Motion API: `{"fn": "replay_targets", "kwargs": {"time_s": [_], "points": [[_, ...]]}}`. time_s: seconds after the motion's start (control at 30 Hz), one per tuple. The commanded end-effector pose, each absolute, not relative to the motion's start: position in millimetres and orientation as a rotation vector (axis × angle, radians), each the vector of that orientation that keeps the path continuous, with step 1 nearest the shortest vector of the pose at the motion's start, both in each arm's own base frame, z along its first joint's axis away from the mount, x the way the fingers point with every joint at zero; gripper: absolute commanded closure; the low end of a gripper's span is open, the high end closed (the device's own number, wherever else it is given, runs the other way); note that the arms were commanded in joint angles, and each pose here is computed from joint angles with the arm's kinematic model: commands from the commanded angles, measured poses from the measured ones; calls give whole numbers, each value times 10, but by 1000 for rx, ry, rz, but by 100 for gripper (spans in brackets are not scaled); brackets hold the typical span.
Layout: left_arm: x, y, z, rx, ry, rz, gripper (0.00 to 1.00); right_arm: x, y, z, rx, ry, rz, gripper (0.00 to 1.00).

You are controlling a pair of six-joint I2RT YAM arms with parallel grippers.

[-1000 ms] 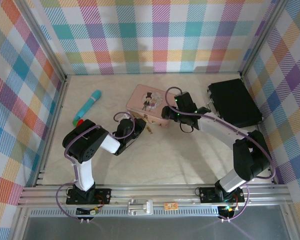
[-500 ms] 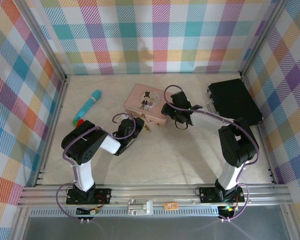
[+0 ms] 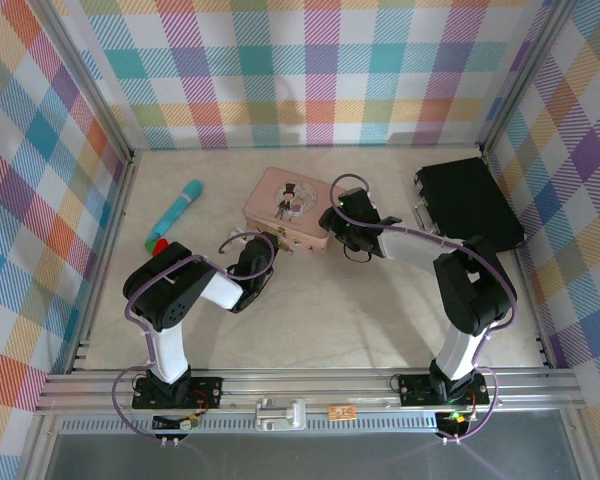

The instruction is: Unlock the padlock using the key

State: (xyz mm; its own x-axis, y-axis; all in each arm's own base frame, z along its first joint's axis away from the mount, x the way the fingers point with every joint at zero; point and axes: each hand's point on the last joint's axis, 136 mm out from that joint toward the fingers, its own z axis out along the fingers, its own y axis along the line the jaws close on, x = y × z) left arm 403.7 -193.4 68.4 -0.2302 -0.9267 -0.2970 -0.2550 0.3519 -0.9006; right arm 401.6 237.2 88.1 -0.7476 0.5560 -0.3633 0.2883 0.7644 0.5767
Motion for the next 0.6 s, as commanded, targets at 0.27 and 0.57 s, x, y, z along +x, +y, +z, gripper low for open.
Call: {"fn": "replay_targets", "kwargs": {"time_s": [0.27,0.57], "points": [[4058,-1669,935,-1099,1558,-846,100,3968,2339,727,631,2488,584,31],[3879,-1739,1080,-921,1811,-788,100,4055,2459,1158,413,2418,645,25]]}}
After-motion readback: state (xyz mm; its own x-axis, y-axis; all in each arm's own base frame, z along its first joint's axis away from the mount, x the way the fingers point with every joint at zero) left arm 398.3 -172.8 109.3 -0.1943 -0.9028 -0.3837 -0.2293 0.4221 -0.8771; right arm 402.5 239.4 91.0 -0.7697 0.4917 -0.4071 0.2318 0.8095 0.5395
